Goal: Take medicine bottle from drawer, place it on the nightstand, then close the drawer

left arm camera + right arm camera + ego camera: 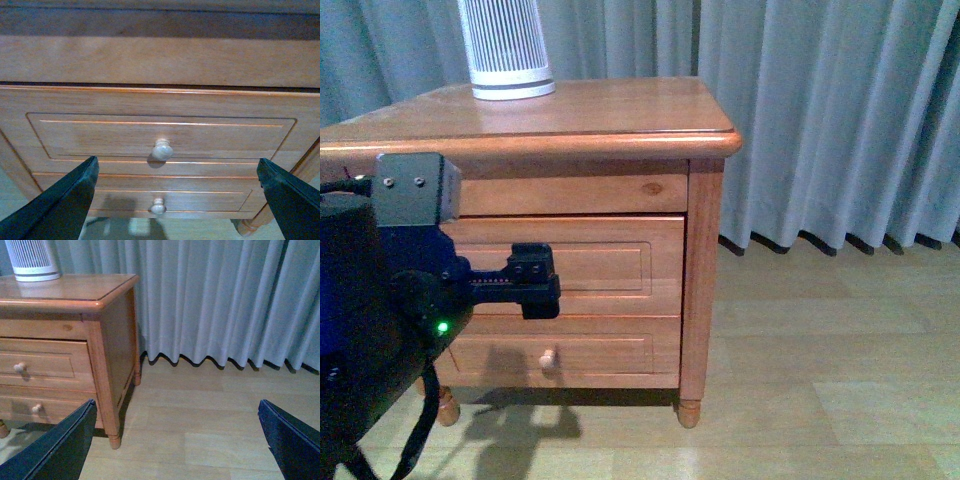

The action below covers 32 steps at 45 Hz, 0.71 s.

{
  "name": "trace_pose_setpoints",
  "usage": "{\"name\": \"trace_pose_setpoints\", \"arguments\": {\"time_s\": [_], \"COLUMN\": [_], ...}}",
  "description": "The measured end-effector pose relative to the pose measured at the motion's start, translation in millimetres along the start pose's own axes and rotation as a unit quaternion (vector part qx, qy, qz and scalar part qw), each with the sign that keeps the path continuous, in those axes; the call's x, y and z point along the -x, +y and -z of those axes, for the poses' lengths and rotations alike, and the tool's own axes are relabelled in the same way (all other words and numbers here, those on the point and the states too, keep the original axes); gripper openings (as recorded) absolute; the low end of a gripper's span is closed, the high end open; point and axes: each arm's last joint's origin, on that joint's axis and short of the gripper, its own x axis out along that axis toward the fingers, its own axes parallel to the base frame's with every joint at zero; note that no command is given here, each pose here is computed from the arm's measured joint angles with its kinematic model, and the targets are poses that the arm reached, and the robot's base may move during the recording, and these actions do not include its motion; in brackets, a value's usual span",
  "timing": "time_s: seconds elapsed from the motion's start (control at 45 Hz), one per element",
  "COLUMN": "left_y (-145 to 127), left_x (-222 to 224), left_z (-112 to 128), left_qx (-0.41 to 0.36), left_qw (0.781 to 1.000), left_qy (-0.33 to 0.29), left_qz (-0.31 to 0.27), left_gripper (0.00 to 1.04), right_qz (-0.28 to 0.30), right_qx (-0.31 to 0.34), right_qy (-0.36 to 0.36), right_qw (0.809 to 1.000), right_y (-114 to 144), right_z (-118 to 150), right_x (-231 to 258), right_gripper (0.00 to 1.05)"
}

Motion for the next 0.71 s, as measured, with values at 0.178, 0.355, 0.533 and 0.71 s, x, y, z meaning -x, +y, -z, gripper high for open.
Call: {"name": "trace_pose_setpoints", "arguments": {"time_s": [0.178, 0.355, 0.533, 0.71], "left_y": [-8, -15, -18, -12], "left_x": [-26, -49, -68, -83], "left_z": [16, 28, 37, 46], "left_qx": [-0.006, -0.011, -0.019, -0.022], "left_qw": [1.0, 1.0, 0.999, 0.999], "left_qy": [0.011, 0.02, 0.024, 0.033], "left_qz": [0.004, 0.01, 0.016, 0.009], "left_gripper": [0.98, 0.98, 0.98, 0.98], "right_qz": [0.0, 0.0, 0.0, 0.0], "right_qx": [0.0, 0.0, 0.0, 0.0], "right_qy": [0.0, 0.0, 0.0, 0.0], "right_qw": [1.0, 1.0, 1.0, 1.0], "right_y": [0, 0, 0, 0], "right_z": [0, 0, 0, 0], "right_x": [0, 0, 0, 0], "right_gripper": [0.98, 0.98, 0.98, 0.98]}}
